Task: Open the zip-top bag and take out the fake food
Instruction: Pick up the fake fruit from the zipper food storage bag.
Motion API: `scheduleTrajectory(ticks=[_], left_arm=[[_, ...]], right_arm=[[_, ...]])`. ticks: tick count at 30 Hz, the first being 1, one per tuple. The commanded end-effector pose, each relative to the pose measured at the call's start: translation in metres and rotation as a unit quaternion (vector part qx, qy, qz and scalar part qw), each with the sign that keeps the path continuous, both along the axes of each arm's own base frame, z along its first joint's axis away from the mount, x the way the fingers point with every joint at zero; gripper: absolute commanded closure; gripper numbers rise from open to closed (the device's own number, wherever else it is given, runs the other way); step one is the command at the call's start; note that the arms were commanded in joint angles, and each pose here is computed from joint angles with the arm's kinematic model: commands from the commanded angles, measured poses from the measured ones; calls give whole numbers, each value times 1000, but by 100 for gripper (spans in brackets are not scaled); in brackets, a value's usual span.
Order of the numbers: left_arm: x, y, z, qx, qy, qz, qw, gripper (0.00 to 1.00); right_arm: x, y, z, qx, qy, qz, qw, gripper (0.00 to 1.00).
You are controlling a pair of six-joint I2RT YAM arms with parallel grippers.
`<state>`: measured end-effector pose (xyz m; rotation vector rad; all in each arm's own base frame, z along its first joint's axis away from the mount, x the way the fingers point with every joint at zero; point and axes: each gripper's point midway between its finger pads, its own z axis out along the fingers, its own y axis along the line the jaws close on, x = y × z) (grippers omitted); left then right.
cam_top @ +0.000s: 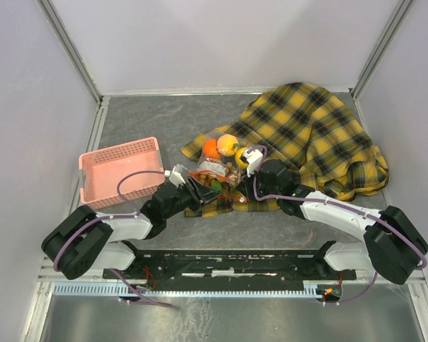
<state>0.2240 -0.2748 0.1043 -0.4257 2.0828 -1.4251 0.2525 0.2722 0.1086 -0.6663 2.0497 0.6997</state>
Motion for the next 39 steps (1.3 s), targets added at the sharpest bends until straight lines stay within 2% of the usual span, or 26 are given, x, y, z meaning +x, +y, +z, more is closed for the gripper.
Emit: scheduleTrajectory(ticks=[1,3,4,6,9,13,16,20,32,39], left_arm=[[3,18,6,26,-41,35,998,40],[3,28,13,31,-61,52,996,33],[2,33,16,30,-70,63,995,25],[-1,42,22,12,-81,78,994,2],[-9,49,23,-17,-66,89,994,1],[-17,35,26,-26,-37,52,998,0],[-19,22,36,-48,-30,41,998,4],[-14,6,44,-46,-32,49,997,8],[16,-32,36,-60,13,89,994,40],[21,-40,23,-63,30,103,992,44]], right_arm=[[9,10,19,31,-22,2,999,98],[9,10,19,31,-22,2,999,98],[9,11,19,32,-21,3,999,98],[9,11,19,32,-22,3,999,98],[9,11,19,32,-22,4,999,98],[10,11,18,32,-21,3,999,98],[10,11,17,30,-20,2,999,98],[10,11,17,30,-21,2,999,98],[9,11,18,30,-21,4,999,98],[8,10,19,32,-22,4,999,98]])
